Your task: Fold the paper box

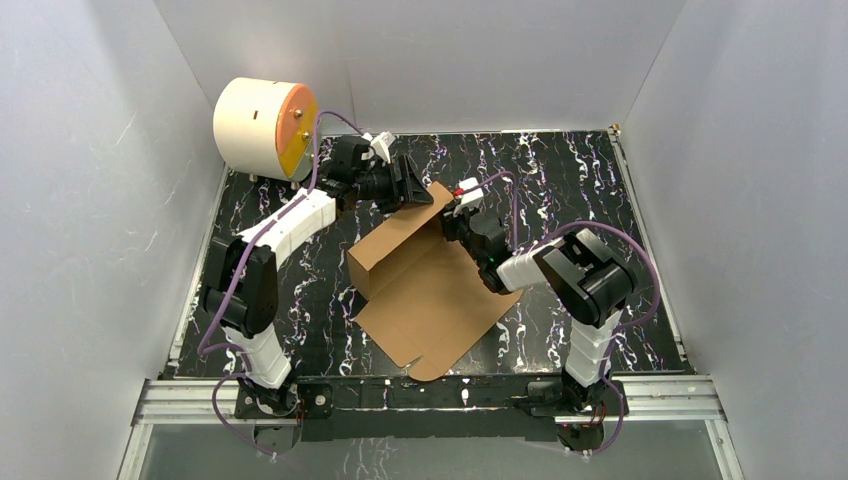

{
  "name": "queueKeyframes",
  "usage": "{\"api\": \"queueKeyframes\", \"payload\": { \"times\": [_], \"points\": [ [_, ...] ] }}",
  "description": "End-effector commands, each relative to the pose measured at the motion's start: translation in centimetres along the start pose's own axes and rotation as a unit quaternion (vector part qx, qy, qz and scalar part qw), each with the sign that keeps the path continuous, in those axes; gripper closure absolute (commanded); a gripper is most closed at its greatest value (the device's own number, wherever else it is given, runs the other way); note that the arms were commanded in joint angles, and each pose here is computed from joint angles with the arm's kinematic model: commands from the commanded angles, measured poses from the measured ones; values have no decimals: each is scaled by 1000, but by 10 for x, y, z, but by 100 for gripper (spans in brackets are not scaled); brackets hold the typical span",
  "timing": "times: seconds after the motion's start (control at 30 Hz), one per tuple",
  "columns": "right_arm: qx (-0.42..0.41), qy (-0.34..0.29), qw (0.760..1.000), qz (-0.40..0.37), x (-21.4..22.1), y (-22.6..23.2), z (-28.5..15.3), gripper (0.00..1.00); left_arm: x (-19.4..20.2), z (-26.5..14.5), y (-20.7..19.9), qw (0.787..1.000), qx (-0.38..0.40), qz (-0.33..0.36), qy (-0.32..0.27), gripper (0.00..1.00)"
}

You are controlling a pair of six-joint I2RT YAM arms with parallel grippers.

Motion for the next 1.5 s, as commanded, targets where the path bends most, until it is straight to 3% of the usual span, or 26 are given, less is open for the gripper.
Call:
{"api": "queueKeyframes", "payload": {
  "times": [0.0,0.27,0.47,0.6,0.93,1.13,1.3,1.47],
  "points": [
    [84,-69,994,25,-35,-10,11,75,19,-15,-27,996,56,-35,51,34],
    [137,-75,987,28,-32,-13,18,68,21,-19,-32,996,62,-46,52,34],
    [72,-76,994,37,-33,-2,19,62,22,-21,-31,997,51,-41,45,34],
    [30,-74,996,40,-33,5,15,57,17,-29,-29,1000,2,-14,27,33],
    [8,-44,999,31,-42,8,-6,30,3,-61,-27,992,-109,49,-29,30],
    [36,-22,999,27,-57,3,-37,13,-3,-79,-33,985,-142,77,-62,30],
    [88,30,996,17,-67,-7,-69,2,0,-90,-45,974,-176,116,-77,30],
    [126,64,989,41,-78,-14,-101,1,13,-88,-74,947,-249,191,-76,30]
  ]
}}
Point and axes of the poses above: each gripper's point midway between its finger pads, its own z axis out along the fingers, its own y axis along the line the jaws close on, x = y × z, the point moved 9 cm from there along -z, back along the fingers, and after that the axes turned 11 degrees about z, right-handed, at the moved point
